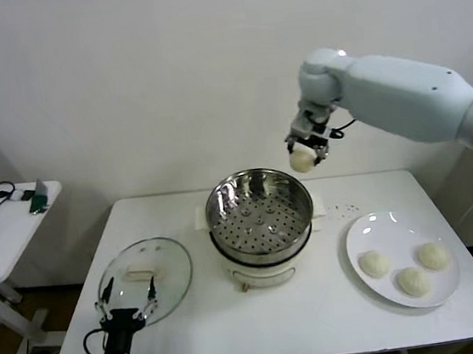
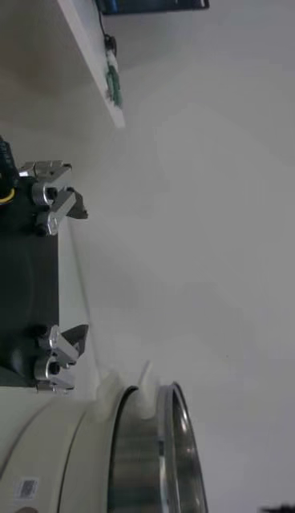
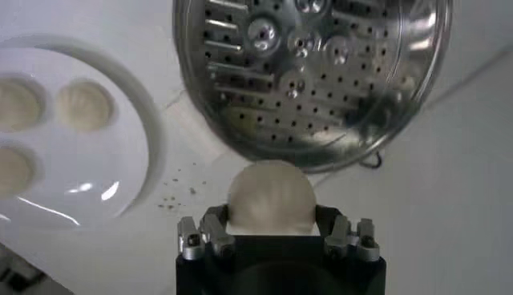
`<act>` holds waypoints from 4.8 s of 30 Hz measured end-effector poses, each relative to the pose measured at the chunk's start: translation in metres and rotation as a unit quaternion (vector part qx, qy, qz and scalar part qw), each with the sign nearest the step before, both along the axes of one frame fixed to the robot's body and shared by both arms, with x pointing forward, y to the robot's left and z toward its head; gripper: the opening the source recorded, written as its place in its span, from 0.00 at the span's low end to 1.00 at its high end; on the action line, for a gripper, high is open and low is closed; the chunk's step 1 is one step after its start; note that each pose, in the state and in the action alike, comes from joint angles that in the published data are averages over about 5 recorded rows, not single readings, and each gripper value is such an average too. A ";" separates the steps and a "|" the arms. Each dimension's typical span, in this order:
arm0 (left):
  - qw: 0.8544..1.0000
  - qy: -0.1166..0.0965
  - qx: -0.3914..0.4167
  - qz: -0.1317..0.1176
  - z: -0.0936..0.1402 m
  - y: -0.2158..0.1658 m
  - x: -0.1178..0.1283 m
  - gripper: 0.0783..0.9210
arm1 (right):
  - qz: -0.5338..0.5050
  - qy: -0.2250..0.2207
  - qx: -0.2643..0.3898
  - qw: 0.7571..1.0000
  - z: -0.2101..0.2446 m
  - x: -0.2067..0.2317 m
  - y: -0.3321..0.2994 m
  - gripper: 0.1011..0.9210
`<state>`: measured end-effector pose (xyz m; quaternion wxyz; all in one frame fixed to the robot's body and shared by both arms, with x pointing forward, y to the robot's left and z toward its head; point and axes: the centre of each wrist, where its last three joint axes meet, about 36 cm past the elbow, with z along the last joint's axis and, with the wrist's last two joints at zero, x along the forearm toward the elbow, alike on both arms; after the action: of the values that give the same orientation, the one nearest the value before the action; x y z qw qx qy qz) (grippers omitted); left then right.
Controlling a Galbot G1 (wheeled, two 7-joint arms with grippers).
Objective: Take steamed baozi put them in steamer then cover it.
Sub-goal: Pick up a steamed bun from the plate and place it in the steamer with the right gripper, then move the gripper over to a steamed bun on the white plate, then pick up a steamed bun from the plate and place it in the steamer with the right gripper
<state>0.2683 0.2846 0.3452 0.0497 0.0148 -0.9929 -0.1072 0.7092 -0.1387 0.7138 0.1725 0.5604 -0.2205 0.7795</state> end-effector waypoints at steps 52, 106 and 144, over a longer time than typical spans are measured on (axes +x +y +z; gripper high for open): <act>1.000 0.009 0.002 -0.011 0.004 0.000 -0.008 0.88 | 0.122 -0.005 -0.058 0.991 -0.069 -0.009 0.089 0.88; 1.000 0.018 0.001 -0.002 0.005 -0.006 -0.020 0.88 | -0.477 0.153 0.141 0.854 -0.260 -0.106 -0.264 0.88; 1.000 0.015 -0.009 -0.007 0.011 -0.017 -0.027 0.88 | -0.488 0.131 0.227 0.833 -0.095 -0.049 -0.248 0.74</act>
<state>0.2411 0.2675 0.3558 0.0639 0.0054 -0.9930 -0.0987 0.6605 -0.3863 0.6187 0.4253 0.5002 -0.6116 0.4414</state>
